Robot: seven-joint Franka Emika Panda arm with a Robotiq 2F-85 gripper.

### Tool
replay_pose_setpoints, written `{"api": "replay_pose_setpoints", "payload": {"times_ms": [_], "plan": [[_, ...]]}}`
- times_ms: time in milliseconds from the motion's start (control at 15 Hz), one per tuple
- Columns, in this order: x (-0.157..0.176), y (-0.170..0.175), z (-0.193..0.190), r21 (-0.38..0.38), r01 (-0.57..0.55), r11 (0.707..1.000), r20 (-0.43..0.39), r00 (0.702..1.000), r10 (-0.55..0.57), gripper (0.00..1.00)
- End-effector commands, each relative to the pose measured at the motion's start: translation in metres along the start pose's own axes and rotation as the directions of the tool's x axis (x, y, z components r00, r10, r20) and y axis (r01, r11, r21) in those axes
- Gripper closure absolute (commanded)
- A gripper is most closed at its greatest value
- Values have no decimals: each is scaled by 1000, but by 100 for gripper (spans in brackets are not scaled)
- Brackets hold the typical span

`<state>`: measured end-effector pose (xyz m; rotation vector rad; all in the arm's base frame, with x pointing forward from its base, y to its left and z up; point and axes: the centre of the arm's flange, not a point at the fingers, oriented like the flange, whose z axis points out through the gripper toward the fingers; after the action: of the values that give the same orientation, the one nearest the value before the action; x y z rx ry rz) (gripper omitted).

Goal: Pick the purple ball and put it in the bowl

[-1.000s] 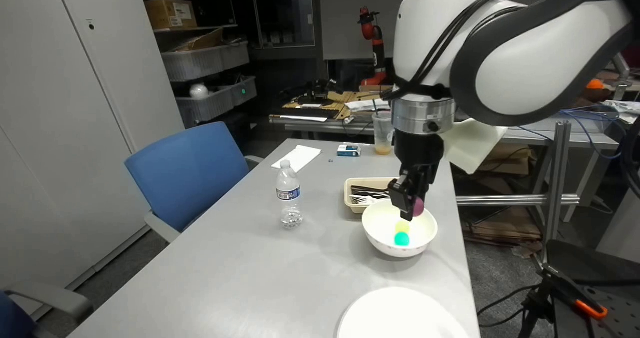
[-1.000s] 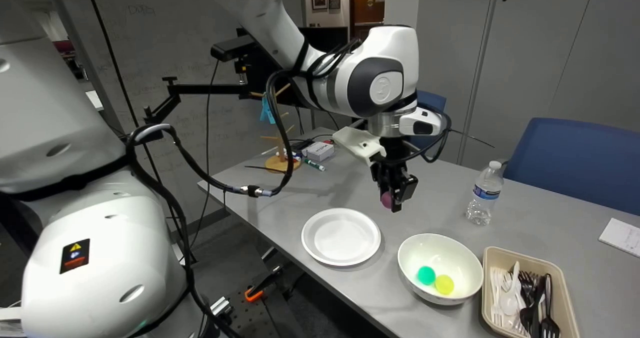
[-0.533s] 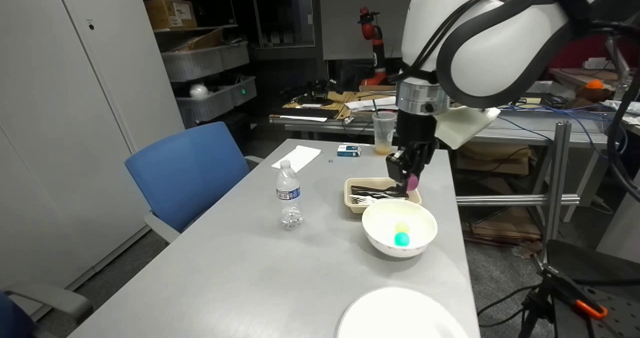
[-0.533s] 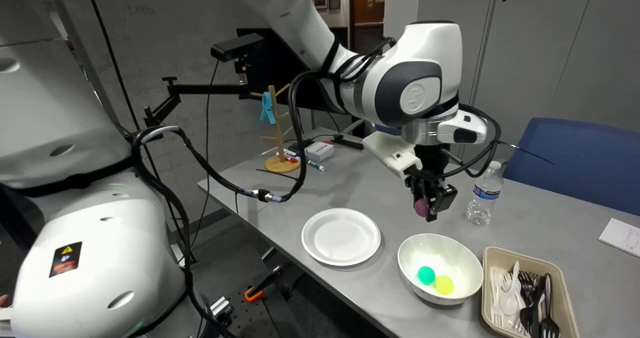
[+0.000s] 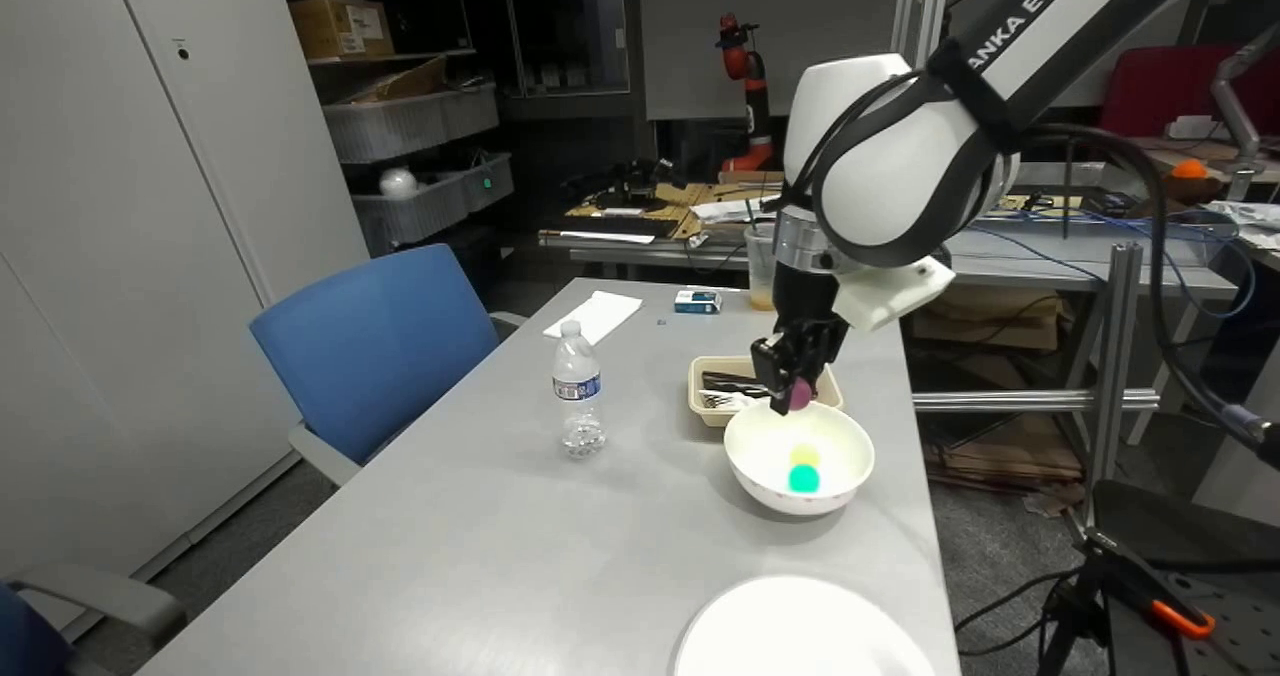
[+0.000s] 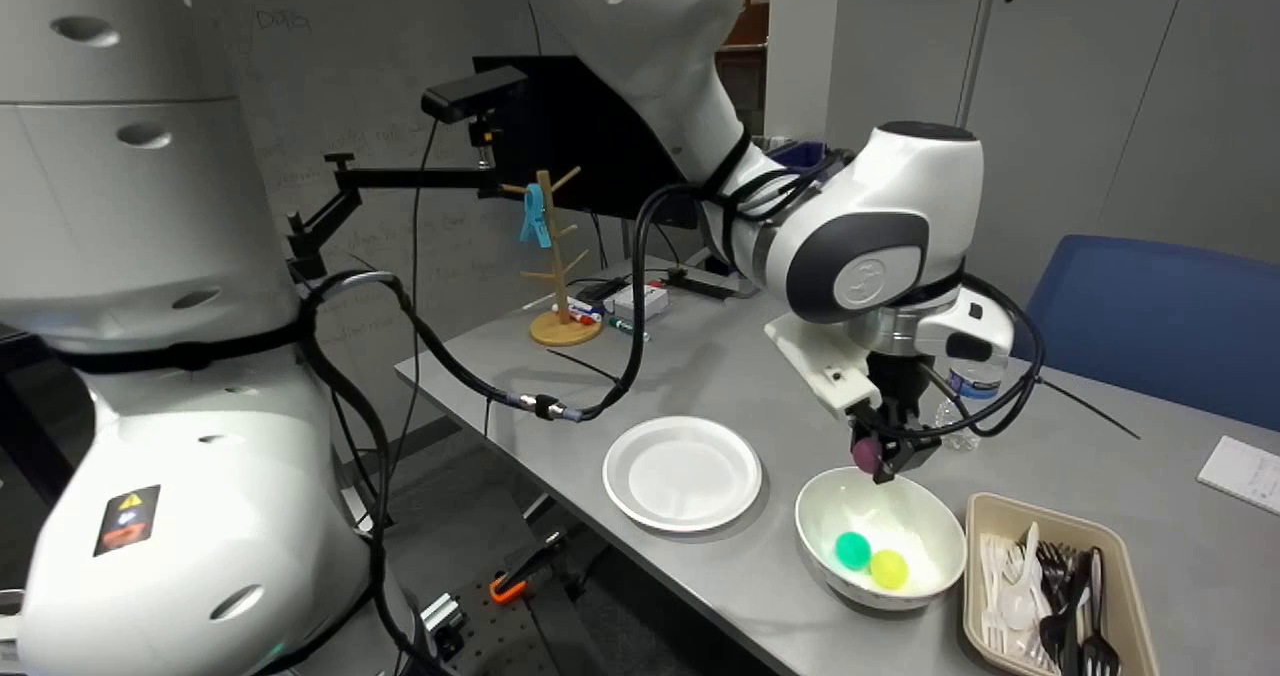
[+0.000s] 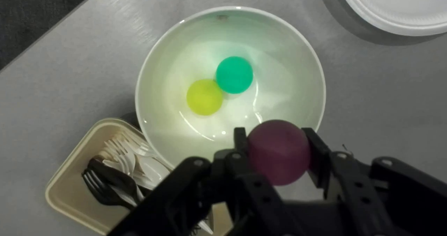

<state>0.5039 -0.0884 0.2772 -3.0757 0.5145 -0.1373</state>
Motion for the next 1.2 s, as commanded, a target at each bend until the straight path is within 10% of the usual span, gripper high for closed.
{"api": "replay_pose_setpoints", "payload": {"times_ms": [0, 667, 733, 1133], "plan": [[23, 10, 32, 31, -27, 999, 8, 1000, 27, 83], [35, 18, 55, 19, -69, 997, 42, 997, 68, 83], [35, 18, 55, 18, -68, 998, 44, 997, 67, 33], [38, 18, 57, 21, -59, 998, 44, 997, 58, 0]]}}
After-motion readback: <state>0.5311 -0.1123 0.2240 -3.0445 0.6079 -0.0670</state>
